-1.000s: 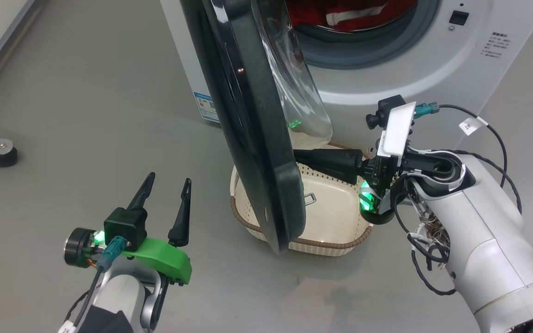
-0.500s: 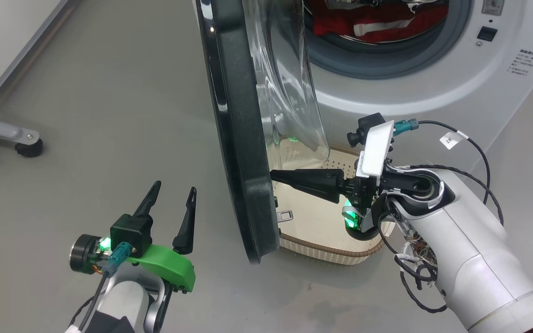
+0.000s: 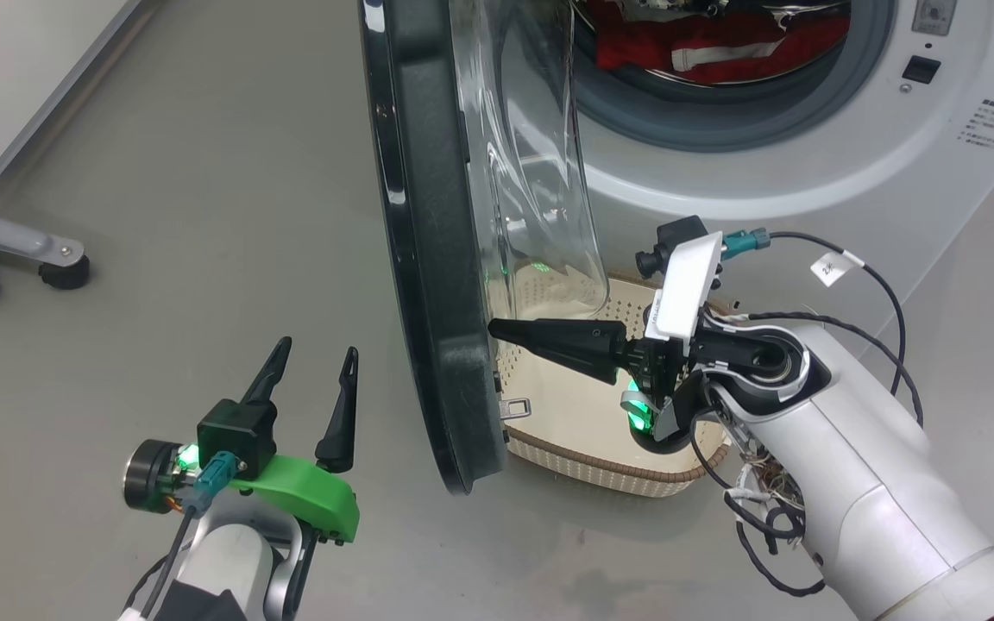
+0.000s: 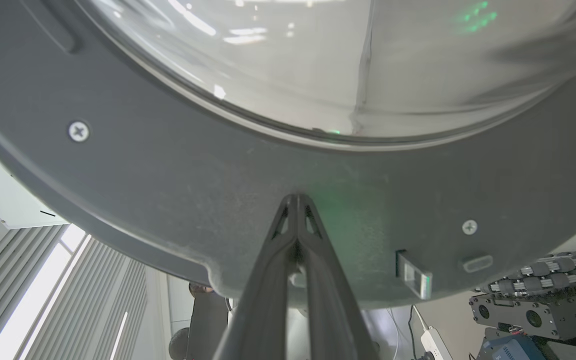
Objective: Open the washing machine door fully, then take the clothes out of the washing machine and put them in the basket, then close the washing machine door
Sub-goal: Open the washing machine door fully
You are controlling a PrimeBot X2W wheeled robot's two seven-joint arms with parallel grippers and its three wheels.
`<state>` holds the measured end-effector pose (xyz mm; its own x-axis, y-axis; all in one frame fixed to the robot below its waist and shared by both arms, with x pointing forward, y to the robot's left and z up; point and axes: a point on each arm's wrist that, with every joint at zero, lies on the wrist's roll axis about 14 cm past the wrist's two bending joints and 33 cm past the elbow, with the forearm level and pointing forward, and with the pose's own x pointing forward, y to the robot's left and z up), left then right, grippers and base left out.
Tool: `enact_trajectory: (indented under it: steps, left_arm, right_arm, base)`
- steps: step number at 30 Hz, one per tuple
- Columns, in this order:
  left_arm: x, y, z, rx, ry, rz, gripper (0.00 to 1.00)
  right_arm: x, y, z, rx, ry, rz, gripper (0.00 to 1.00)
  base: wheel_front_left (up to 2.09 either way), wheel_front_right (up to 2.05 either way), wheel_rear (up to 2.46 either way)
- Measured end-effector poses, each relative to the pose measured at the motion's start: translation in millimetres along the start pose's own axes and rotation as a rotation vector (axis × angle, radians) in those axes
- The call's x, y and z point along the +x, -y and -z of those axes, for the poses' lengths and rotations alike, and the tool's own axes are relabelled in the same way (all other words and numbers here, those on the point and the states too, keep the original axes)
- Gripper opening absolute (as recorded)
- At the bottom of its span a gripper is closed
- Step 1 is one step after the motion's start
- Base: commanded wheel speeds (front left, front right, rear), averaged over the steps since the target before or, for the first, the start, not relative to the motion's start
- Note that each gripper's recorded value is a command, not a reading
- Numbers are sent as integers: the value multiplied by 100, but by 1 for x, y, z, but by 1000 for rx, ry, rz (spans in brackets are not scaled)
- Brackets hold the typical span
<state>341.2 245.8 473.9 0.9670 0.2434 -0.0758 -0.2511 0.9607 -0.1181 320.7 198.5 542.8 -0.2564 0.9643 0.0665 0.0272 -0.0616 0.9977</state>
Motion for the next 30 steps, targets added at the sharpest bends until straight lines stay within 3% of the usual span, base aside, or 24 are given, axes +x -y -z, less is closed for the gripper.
enact_trajectory:
  steps: [7, 14, 15, 16, 18, 30]
  left_arm:
    - [2, -2, -1, -5, 5, -13, 100]
    - [3, -3, -3, -11, 9, -19, 100]
    - [3, -5, -2, -12, 10, -25, 100]
    - [3, -6, -2, -11, 8, -31, 100]
    - [1, -6, 2, -11, -2, -28, 100]
    - [2, 1, 8, -12, -16, -5, 100]
  right_arm:
    - [-5, 9, -1, 42, 62, -1, 0]
    - [-23, 4, -22, 65, 216, -48, 2]
    - [-26, 4, -24, 67, 233, -53, 15]
    - [-28, 3, -25, 69, 249, -59, 34]
    - [-37, 2, -30, 73, 302, -73, 100]
    - [-90, 27, -38, 36, 547, 12, 100]
  base:
    - [0, 0, 0]
    - [0, 0, 0]
    - [0, 0, 0]
    - [0, 0, 0]
    - [0, 0, 0]
    - [0, 0, 0]
